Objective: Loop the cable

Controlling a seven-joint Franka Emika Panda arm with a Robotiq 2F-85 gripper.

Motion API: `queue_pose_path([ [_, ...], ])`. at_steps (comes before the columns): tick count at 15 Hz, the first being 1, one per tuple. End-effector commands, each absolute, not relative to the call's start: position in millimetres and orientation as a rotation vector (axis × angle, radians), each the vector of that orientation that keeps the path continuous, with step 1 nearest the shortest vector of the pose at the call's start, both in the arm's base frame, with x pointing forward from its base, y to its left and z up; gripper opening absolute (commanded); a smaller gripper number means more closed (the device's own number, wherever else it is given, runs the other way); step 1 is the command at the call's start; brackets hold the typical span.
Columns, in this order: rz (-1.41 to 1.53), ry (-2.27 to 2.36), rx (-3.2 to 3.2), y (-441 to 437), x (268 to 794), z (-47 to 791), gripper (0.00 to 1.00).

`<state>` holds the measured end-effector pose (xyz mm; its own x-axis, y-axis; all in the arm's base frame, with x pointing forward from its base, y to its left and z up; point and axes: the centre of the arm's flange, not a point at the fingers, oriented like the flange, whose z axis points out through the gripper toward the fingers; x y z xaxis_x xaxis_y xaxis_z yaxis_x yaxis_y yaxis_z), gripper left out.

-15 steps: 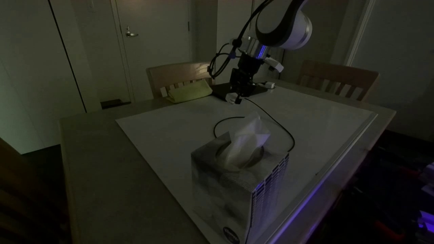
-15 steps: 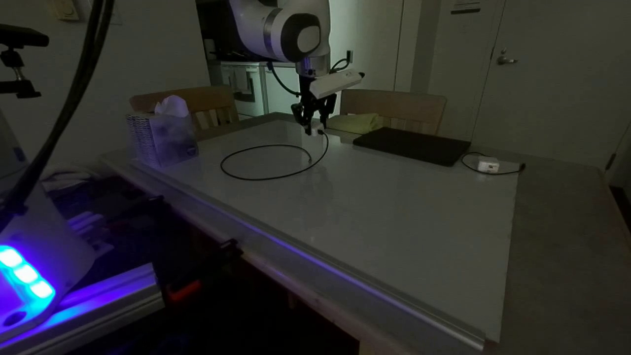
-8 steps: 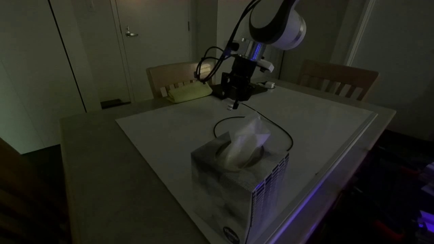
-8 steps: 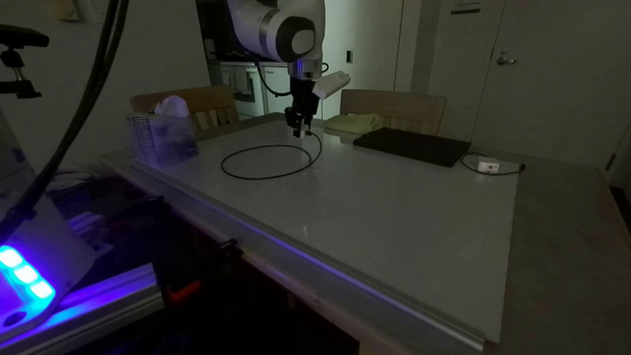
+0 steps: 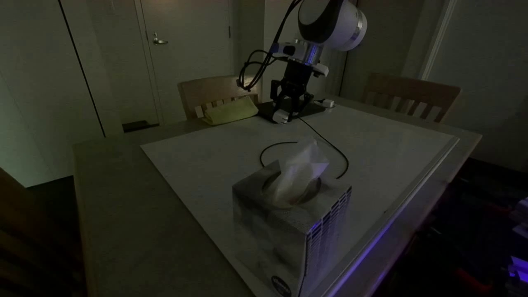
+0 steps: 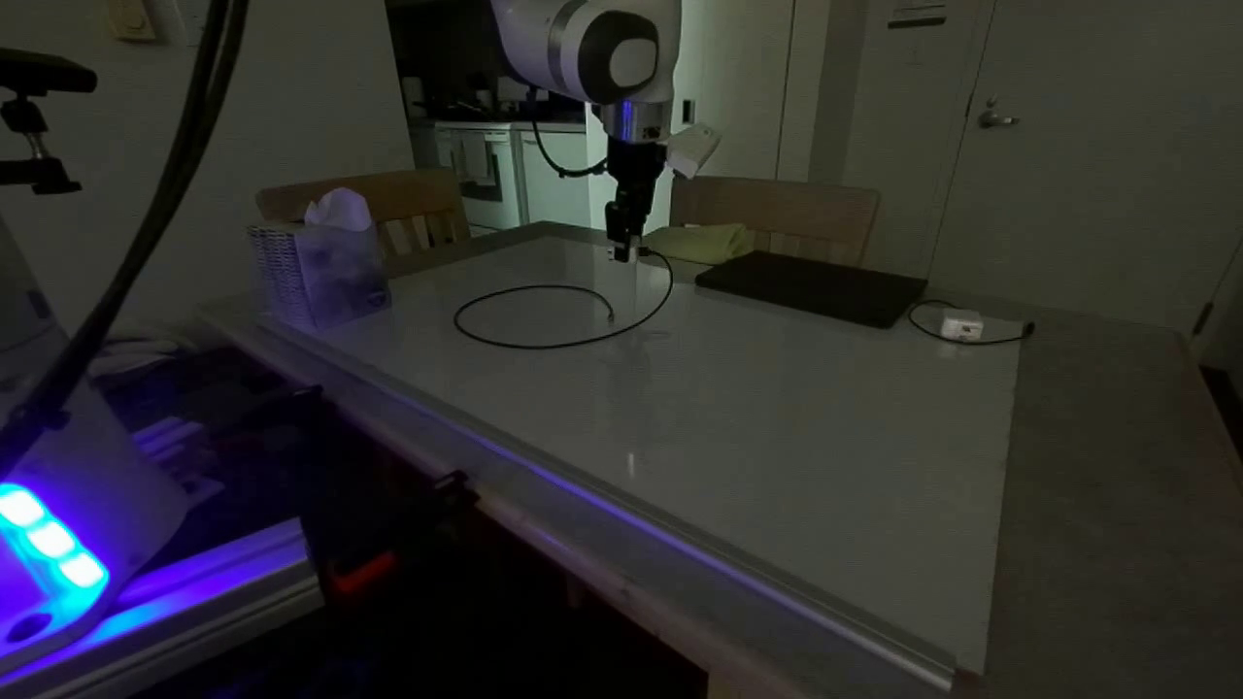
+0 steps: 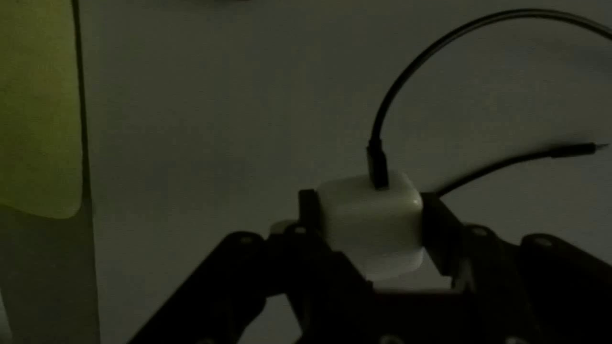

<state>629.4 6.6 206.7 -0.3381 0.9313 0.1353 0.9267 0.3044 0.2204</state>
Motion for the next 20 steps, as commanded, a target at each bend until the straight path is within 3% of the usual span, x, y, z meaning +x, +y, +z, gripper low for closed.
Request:
queue_pose_path([
  [1, 0.431, 2.518, 1.717, 8.6, 653.4, 204.7, 0.29],
  [5, 0.435, 2.526, 1.726, 20.4, 647.6, 208.8, 0.29],
  [6, 0.441, 2.53, 1.725, 24.4, 648.1, 207.4, 0.54],
  [9, 0.434, 2.529, 1.727, 24.7, 647.8, 206.3, 0.54],
  [10, 0.432, 2.527, 1.729, 23.4, 647.8, 206.1, 0.29],
  [20, 0.492, 2.794, 1.12, 30.7, 633.4, 205.5, 0.29],
])
